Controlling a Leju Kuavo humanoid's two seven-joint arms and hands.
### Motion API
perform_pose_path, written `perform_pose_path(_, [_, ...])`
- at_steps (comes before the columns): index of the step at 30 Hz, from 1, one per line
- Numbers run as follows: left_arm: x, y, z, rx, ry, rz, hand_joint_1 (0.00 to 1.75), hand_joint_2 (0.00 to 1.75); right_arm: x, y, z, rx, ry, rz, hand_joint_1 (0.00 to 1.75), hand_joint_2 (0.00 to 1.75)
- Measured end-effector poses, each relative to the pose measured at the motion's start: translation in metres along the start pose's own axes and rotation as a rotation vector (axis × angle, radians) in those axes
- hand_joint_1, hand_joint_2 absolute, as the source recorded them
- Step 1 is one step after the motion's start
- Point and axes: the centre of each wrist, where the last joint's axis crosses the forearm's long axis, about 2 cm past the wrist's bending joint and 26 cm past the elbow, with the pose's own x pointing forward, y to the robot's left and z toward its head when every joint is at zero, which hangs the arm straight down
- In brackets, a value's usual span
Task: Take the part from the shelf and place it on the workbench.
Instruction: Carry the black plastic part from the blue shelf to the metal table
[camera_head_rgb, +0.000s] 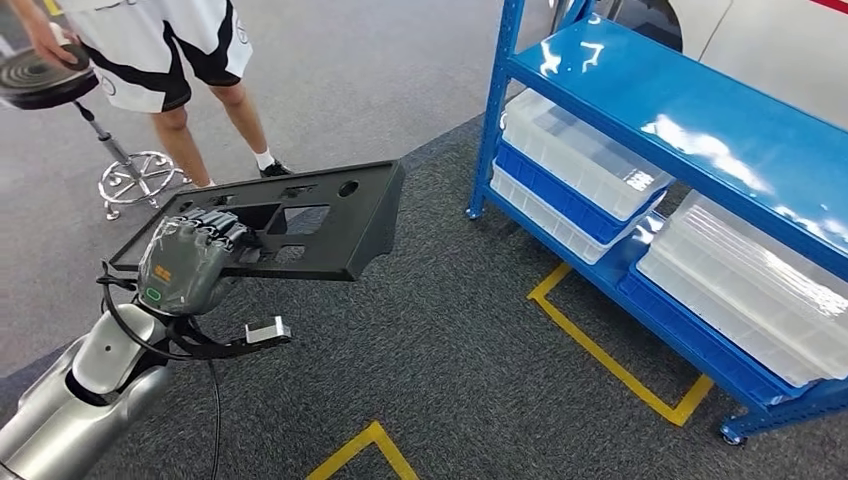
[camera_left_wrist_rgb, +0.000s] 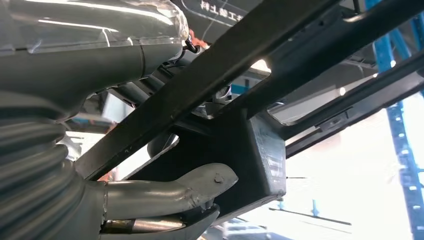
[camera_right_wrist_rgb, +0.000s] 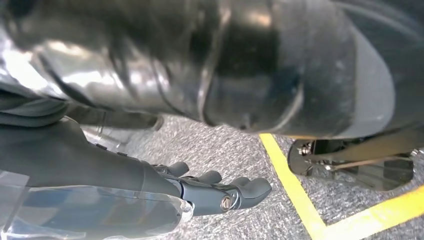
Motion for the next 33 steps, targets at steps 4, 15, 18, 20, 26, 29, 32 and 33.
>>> perform_pose_path(4, [0.000, 0.000, -0.001, 0.006, 0.003, 0.006, 1.75, 1.75, -0.001, -0.002, 0.000, -0.004, 0.003, 0.006, 0.00, 0.00])
perform_pose_path(15, [-0.006, 0.001, 0.004, 0.017, 0.017, 0.012, 1.75, 1.75, -0.002, -0.006, 0.001, -0.008, 0.008, 0.017, 0.00, 0.00])
perform_pose_path(18, [-0.007, 0.001, 0.005, 0.017, 0.019, 0.012, 1.75, 1.75, -0.001, -0.006, 0.001, -0.008, 0.007, 0.021, 0.00, 0.00])
perform_pose_path(20, [-0.009, 0.002, 0.005, 0.023, 0.023, 0.008, 1.75, 1.75, 0.000, -0.006, 0.001, -0.008, 0.006, 0.022, 0.00, 0.00])
perform_pose_path(26, [-0.009, 0.002, 0.006, 0.042, 0.029, 0.009, 1.75, 1.75, 0.000, -0.007, 0.001, -0.009, 0.009, 0.023, 0.00, 0.00])
perform_pose_path(29, [-0.008, 0.002, 0.005, 0.048, 0.028, 0.011, 1.75, 1.75, -0.003, -0.007, 0.001, -0.010, 0.015, 0.021, 0.00, 0.00])
perform_pose_path(32, [-0.004, 0.002, 0.003, 0.048, 0.017, 0.013, 1.75, 1.75, -0.004, -0.008, 0.002, -0.013, 0.024, 0.013, 0.00, 0.00])
perform_pose_path(33, [-0.002, 0.001, 0.001, 0.051, 0.012, 0.012, 1.75, 1.75, -0.005, -0.009, 0.002, -0.015, 0.026, 0.010, 0.00, 0.00])
